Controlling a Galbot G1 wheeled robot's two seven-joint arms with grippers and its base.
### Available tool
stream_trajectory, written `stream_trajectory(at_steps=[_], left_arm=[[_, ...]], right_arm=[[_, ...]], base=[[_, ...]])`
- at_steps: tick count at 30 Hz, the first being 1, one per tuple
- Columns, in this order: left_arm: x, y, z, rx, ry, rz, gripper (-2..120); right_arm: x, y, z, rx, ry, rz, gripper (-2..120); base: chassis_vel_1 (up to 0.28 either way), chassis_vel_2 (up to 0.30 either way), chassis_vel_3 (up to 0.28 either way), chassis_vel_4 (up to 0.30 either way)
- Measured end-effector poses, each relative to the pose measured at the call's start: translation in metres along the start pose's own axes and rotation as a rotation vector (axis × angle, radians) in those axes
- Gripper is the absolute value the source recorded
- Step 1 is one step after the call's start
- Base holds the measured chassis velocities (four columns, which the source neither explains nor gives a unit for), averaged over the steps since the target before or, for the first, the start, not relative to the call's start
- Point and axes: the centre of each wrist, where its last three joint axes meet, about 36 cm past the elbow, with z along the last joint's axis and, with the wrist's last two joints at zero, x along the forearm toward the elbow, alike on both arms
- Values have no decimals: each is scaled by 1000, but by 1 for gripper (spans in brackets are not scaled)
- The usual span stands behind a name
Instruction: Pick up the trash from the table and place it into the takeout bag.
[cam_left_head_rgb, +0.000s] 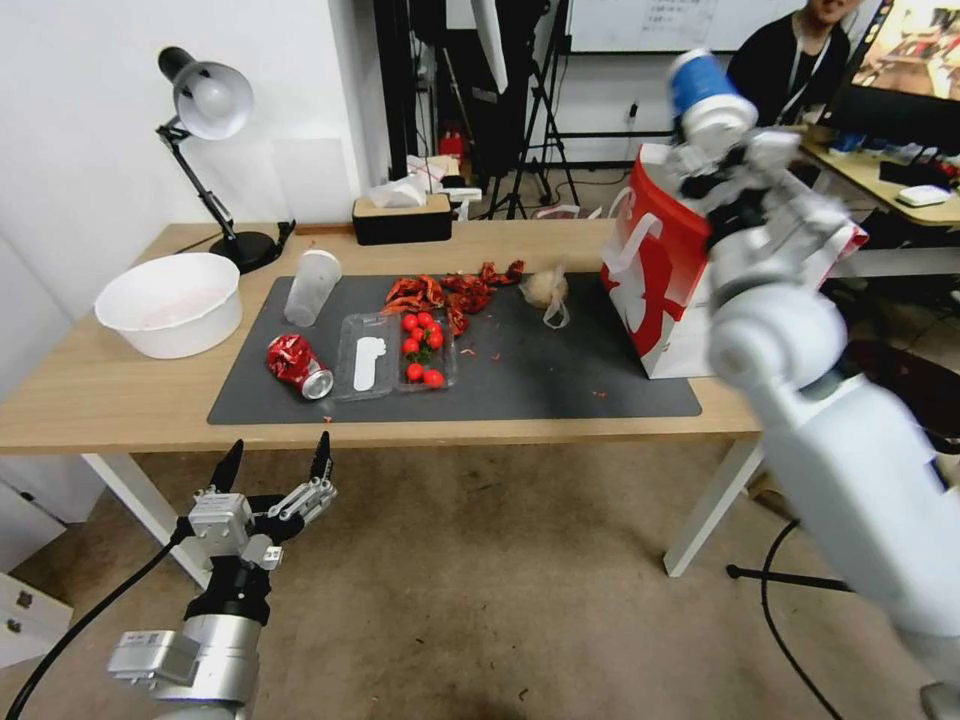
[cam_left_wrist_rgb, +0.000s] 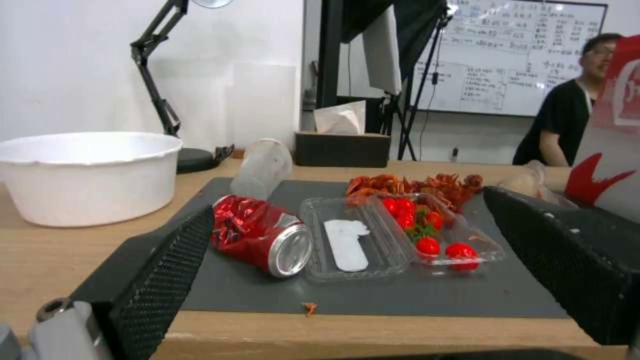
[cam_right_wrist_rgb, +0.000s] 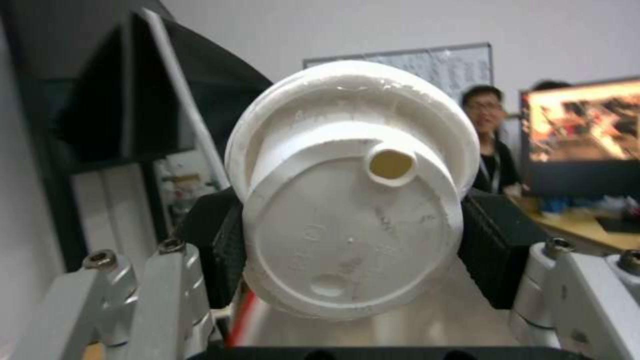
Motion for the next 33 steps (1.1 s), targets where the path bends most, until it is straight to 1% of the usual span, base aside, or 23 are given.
stream_trajectory(at_steps=[1, 3, 4, 5, 6, 7, 8, 11, 12, 14, 15, 23, 29, 32, 33], left_arm=[[0, -1, -1, -1, -4, 3, 100], [0, -1, -1, -22, -20, 13, 100], [0, -1, -1, -22, -20, 13, 100], [0, -1, -1, -33, -22, 23, 100], [1, -2, 0, -34, -20, 28, 100], [1, -3, 0, -33, -22, 30, 100], [1, -3, 0, -33, -22, 30, 100], [1, -3, 2, -31, -20, 33, 100], [1, -3, 2, -31, -20, 33, 100], [1, -3, 2, -30, -21, 33, 100], [1, -3, 2, -29, -23, 32, 100], [2, -1, 3, -31, -24, 28, 100], [0, -1, 3, -29, -31, 32, 100], [0, -1, 4, -28, -27, 38, 100], [0, -1, 4, -28, -27, 38, 100]], right_arm=[[-10, -16, -10, -11, 27, 30, 63], [-28, -40, -18, -20, 74, 87, 63], [-28, -40, -18, -20, 74, 87, 63], [-36, -50, -18, -27, 105, 119, 65], [-40, -55, -18, -33, 132, 150, 70], [-42, -58, -16, -33, 154, 163, 73], [-42, -58, -16, -33, 154, 163, 73], [-42, -62, -9, -32, 186, 178, 88], [-42, -62, -9, -32, 186, 178, 88], [-43, -63, -6, -31, 196, 182, 97], [-43, -64, -4, -29, 200, 185, 99], [-38, -64, 2, -22, 209, 172, 100], [-32, -63, -1, -22, 200, 149, 100], [-24, -62, -2, -28, 159, 87, 100], [-24, -62, -2, -28, 159, 87, 100]], base=[[0, 0, 0, 0], [0, 0, 0, 0], [0, 0, 0, 0], [0, 0, 0, 0], [0, 0, 0, 0], [0, 0, 0, 0], [0, 0, 0, 0], [0, 0, 0, 0], [0, 0, 0, 0], [0, 0, 0, 0], [0, 0, 0, 0], [0, 0, 0, 0], [0, 0, 0, 0], [0, 0, 0, 0], [0, 0, 0, 0]])
